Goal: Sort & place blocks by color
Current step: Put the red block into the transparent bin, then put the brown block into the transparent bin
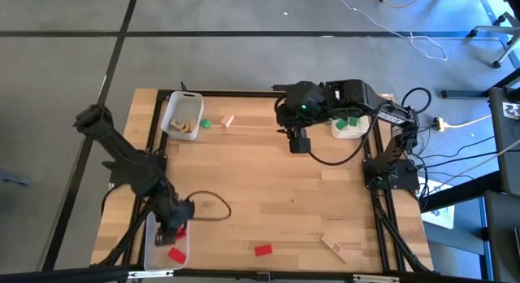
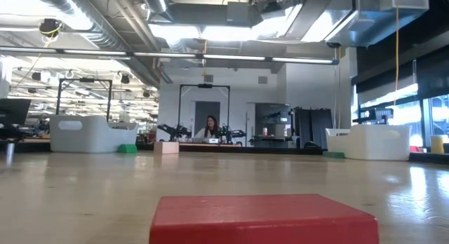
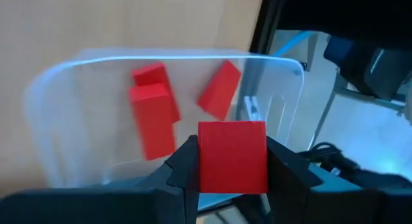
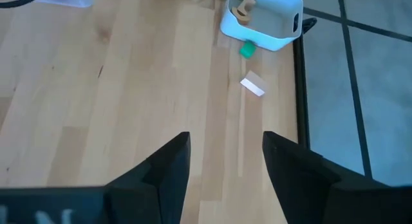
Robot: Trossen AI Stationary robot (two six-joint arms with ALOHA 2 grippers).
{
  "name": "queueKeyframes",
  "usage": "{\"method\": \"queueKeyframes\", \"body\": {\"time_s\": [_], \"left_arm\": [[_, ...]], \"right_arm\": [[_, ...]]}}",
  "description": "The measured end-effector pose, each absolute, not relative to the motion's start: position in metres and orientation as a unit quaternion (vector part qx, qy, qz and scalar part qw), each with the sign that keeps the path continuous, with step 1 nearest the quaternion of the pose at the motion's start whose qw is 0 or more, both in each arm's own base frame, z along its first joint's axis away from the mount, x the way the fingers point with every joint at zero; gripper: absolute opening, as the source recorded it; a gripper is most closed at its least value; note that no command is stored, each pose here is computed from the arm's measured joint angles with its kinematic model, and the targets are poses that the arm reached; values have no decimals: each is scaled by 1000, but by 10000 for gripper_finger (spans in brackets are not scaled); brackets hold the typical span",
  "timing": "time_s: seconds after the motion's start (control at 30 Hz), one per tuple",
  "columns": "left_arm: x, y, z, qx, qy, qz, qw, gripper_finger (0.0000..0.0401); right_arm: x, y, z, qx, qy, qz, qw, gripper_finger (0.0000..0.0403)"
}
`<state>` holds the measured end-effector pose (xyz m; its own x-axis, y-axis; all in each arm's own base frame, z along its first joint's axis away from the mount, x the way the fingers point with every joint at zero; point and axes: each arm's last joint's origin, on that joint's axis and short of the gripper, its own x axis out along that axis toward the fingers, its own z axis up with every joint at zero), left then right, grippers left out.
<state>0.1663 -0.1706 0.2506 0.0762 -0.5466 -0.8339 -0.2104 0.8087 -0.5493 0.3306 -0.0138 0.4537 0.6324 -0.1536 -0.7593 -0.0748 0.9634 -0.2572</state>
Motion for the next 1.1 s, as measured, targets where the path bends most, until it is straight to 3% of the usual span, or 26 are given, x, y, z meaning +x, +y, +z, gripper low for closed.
{"method": "queueKeyframes", "body": {"time_s": [0.27,0.5,0.73,1.1], "left_arm": [[178,-214,217,-304,685,-119,652,120],[185,-222,197,-309,701,-85,637,121],[187,-223,192,-304,701,-75,641,187],[186,-220,195,-299,686,-61,661,197]], "right_arm": [[331,-14,454,-142,426,-19,893,197],[331,-14,454,-144,425,-18,893,197],[331,-14,454,-142,425,-19,894,197],[331,-14,454,-118,425,-30,897,197]]}}
